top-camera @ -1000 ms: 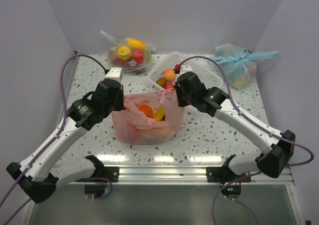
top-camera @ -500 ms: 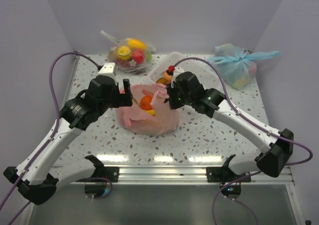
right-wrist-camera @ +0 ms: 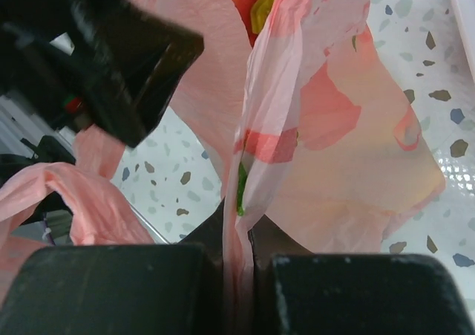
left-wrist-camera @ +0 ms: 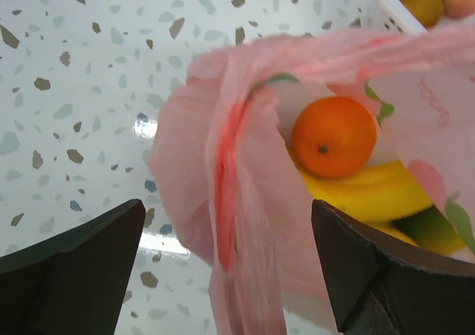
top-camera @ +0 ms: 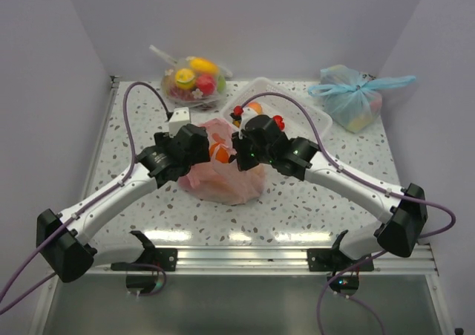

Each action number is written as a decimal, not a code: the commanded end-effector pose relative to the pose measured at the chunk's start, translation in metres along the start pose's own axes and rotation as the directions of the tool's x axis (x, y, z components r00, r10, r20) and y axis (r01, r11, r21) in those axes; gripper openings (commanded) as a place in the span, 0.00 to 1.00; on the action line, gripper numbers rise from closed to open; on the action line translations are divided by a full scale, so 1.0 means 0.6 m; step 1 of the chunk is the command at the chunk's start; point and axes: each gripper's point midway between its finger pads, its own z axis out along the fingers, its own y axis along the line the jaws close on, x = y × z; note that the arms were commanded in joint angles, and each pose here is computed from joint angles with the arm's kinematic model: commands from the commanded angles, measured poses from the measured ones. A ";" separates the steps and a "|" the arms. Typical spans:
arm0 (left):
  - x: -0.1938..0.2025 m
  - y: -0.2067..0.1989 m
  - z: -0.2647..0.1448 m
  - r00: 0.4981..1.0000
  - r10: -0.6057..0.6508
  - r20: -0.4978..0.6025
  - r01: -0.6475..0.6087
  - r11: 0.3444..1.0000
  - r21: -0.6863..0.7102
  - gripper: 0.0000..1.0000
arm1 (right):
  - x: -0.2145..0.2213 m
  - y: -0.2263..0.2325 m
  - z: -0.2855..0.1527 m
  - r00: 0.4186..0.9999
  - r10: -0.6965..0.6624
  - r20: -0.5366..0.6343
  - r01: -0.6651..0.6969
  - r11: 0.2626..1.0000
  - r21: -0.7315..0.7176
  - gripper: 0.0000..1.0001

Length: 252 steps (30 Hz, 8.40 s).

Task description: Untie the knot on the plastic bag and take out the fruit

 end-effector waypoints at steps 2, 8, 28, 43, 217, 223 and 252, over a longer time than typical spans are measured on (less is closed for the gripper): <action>-0.053 -0.004 0.056 0.981 -0.145 0.126 0.148 0.989 -0.019 1.00 | -0.011 0.027 -0.003 0.999 0.028 0.045 -0.026 0.998 -0.059 0.00; -0.017 -0.045 0.097 0.983 -0.174 0.061 0.172 0.984 0.039 1.00 | 0.004 0.028 -0.003 0.998 0.048 0.034 -0.045 0.996 -0.075 0.00; -0.002 0.195 0.026 0.990 0.053 -0.133 -0.066 0.993 -0.100 0.00 | 0.062 -0.229 -0.018 0.967 0.251 0.041 -0.253 0.934 0.253 0.04; -0.085 0.144 -0.056 0.988 0.044 -0.151 -0.033 0.997 0.073 0.00 | -0.187 -0.088 -0.155 0.989 -0.061 0.136 0.059 0.998 0.019 0.99; 0.140 0.114 -0.088 0.975 -0.071 -0.211 0.142 0.928 0.345 0.00 | 0.145 0.199 0.116 0.942 -0.336 -0.019 0.315 0.900 -0.301 0.60; 0.142 0.123 -0.104 0.969 -0.054 -0.239 0.133 0.936 0.327 0.00 | 0.193 0.193 0.170 0.952 -0.295 -0.080 0.262 0.922 -0.284 0.56; 0.164 0.124 -0.089 0.956 -0.088 -0.279 0.173 0.940 0.295 0.00 | 0.295 0.108 0.228 0.880 -0.402 -0.253 0.388 0.916 -0.104 0.16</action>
